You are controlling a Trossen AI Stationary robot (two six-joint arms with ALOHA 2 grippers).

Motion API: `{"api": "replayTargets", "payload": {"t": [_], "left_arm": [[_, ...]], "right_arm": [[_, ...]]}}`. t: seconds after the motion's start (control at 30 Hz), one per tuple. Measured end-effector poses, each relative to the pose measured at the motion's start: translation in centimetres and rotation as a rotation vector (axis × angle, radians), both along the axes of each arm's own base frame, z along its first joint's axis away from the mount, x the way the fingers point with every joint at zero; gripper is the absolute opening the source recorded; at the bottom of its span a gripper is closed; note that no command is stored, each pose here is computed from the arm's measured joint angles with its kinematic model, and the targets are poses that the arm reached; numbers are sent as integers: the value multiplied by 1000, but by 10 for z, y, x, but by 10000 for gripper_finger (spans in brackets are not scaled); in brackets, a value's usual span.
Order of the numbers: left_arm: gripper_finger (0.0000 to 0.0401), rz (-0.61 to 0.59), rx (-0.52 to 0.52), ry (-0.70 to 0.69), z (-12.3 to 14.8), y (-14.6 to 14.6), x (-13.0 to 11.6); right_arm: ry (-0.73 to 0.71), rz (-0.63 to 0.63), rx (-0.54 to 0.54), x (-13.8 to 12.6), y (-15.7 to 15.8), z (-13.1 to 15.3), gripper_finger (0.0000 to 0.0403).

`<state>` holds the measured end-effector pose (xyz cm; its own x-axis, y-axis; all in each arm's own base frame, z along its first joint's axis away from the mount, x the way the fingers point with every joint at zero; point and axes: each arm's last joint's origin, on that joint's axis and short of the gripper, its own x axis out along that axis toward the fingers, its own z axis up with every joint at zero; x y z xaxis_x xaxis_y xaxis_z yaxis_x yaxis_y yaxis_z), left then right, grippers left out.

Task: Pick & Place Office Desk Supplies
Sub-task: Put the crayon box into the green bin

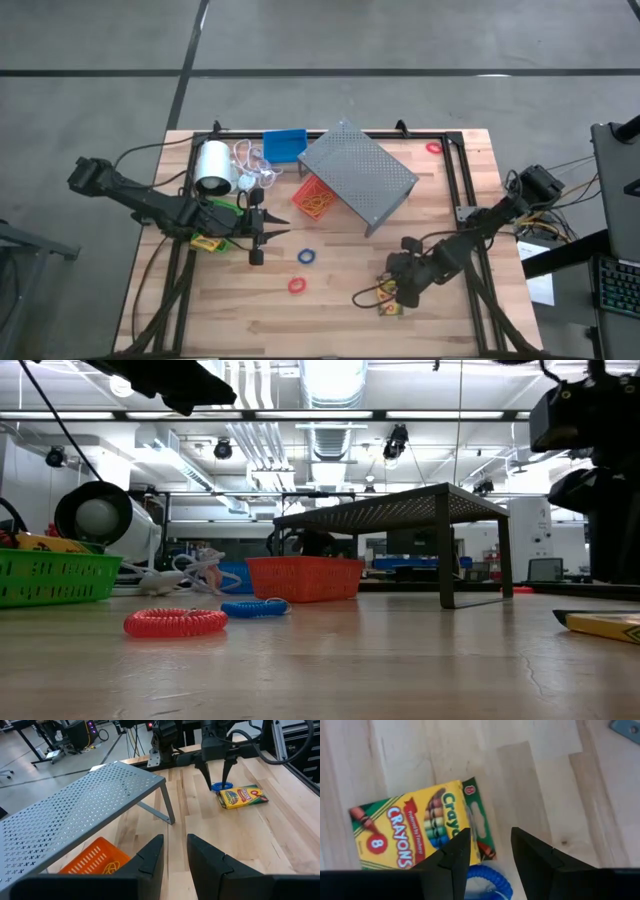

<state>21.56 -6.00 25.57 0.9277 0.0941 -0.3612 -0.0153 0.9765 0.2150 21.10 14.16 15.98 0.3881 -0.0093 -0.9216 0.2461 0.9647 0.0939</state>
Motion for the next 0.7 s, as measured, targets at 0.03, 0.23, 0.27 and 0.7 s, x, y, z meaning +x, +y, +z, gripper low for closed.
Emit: {"api": "replayTargets", "payload": {"t": [0.03,0.23,0.27,0.7], "left_arm": [[87,0,0,0,0,0,0],[87,0,0,0,0,0,0],[87,0,0,0,0,0,0],[87,0,0,0,0,0,0]], "right_arm": [[-3,-1,1,0,0,0,136],[-12,-4,-2,-1,-2,-6,135],[-14,-4,0,-2,-3,-8,134],[-62,-12,45,-10,-8,-29,127]]}}
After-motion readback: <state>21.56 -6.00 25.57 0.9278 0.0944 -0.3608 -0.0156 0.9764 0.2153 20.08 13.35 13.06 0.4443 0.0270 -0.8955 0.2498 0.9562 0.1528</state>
